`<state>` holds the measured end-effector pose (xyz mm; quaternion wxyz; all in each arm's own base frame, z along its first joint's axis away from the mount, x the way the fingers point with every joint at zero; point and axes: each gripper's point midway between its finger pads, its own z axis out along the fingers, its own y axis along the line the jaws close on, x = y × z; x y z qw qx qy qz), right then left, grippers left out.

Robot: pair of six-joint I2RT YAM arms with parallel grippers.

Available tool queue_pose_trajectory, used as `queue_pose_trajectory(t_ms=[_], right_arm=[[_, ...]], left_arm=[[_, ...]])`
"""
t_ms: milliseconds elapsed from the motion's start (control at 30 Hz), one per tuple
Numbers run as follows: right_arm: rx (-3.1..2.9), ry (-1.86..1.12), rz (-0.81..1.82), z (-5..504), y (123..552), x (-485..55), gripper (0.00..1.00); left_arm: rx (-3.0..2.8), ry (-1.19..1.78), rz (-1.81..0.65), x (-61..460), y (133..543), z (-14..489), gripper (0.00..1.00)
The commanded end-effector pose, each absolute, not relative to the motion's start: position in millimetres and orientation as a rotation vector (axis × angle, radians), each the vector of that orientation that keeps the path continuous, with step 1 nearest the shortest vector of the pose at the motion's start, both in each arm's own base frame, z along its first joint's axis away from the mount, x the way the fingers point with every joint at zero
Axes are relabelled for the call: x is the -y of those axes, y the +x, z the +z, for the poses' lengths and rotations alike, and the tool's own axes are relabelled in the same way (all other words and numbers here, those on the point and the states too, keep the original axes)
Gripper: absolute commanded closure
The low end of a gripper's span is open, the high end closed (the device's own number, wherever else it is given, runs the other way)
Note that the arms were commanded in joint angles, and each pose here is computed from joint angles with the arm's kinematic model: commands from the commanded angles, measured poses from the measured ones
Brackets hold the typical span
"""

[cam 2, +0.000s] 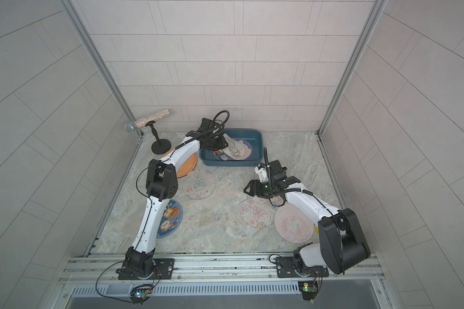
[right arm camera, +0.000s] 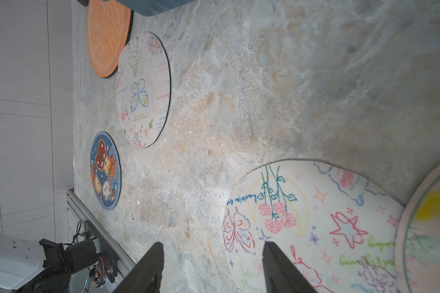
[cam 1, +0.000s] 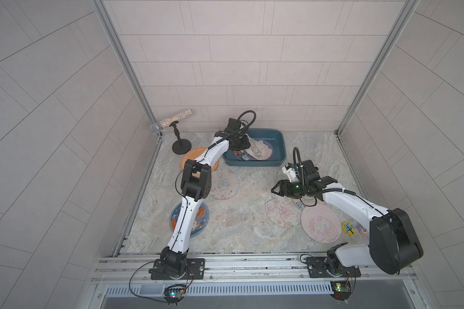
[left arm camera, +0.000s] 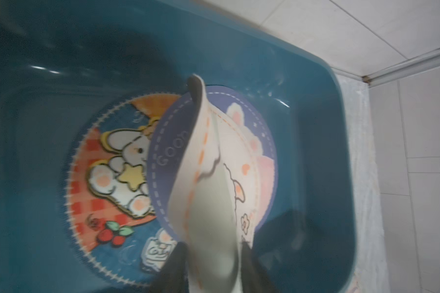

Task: Put the coasters into the storage box
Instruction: Place the coaster in the storage box.

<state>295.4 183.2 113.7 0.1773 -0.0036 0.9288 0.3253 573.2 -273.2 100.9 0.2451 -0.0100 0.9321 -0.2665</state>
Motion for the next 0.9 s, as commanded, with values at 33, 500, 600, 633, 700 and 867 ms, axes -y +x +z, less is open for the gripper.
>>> queue_pose_trajectory(t_ms=[33, 500, 600, 633, 700, 867], right_arm=[[-2.615, -0.025, 0.896, 120.2, 298.7, -181.1, 0.35], [-2.674, 0.029, 0.784, 104.6, 290.3, -155.0, 0.33], [-2.716, 0.069, 0.708, 94.3, 288.8, -137.3, 0.32], [-2.729, 0.087, 0.681, 90.4, 288.8, -130.1, 0.31], [-2.746, 0.116, 0.654, 84.9, 289.1, -118.9, 0.3], [-2.773, 0.183, 0.585, 75.4, 291.3, -92.5, 0.3]], left_arm=[[-2.576, 0.003, -0.612, 261.6, 565.2, 101.5, 0.28], [-2.455, 0.012, -0.634, 257.0, 550.5, 154.4, 0.14], [-2.434, 0.027, -0.667, 260.1, 535.7, 164.7, 0.14], [-2.43, 0.029, -0.678, 260.9, 529.7, 166.3, 0.14], [-2.428, 0.038, -0.702, 263.9, 515.9, 167.2, 0.14], [-2.435, 0.052, -0.765, 272.6, 477.1, 164.9, 0.13]])
